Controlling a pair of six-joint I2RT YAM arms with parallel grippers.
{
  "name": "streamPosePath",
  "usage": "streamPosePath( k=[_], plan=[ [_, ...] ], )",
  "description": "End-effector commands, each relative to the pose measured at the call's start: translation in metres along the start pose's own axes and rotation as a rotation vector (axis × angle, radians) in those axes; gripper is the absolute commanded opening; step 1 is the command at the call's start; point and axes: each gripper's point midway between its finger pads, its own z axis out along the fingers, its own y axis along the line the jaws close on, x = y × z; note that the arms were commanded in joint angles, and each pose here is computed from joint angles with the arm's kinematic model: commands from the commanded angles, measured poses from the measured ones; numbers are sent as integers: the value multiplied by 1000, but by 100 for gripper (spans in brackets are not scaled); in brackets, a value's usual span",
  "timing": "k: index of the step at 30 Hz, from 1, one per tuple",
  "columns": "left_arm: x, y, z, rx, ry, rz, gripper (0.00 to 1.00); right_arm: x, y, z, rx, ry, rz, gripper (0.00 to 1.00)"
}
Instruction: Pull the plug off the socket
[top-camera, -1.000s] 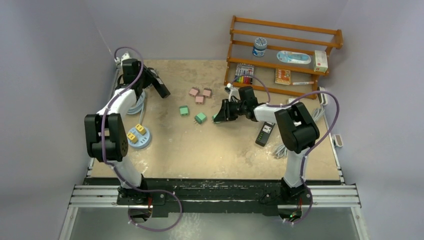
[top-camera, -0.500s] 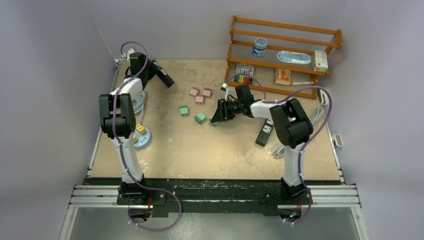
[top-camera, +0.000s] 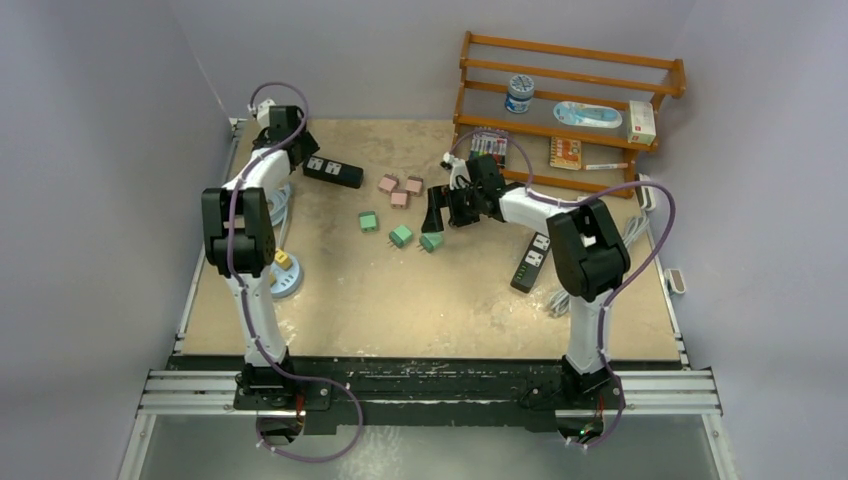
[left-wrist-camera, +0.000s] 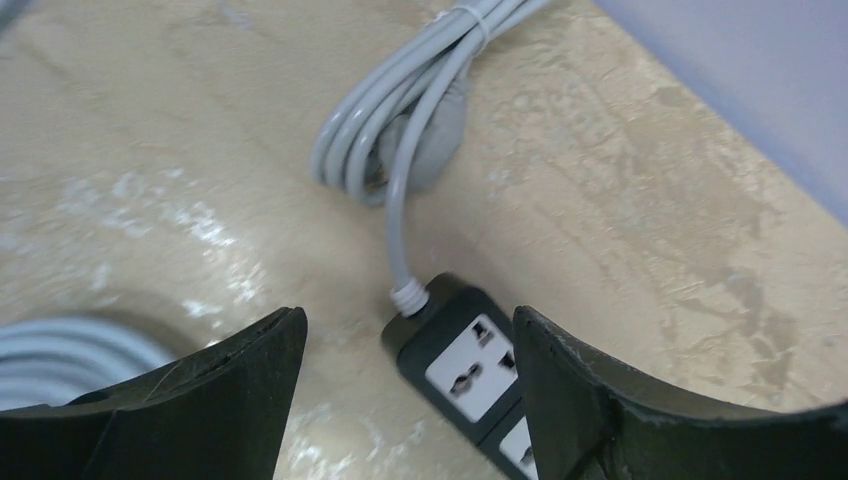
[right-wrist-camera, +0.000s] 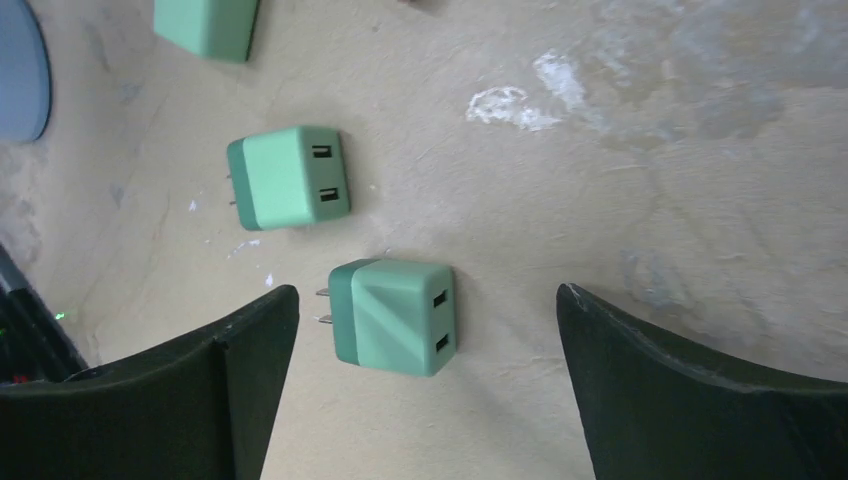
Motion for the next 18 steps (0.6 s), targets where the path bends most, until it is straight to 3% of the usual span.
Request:
streamPosePath(
  k=[1,7,12,16,18],
  plan=[
    [-79,4,-67,-123,-171,74,75,-32,-16,-27,184,-81,-44,100],
    [-151,6,-153,-126,-338,78,78,-80,-10,-71,303,-282,-99,100],
    [-177,-15,-246,184,-562,193,79,-124,25,-89,260,-452,-188,100],
    [-122,-36,-285,504,-444,575,81,-136,73,-63,190,-461,-273,100],
    [-94,-38,-298,648,-348,675,81,-135,104,-46,156,-463,-349,100]
  ],
)
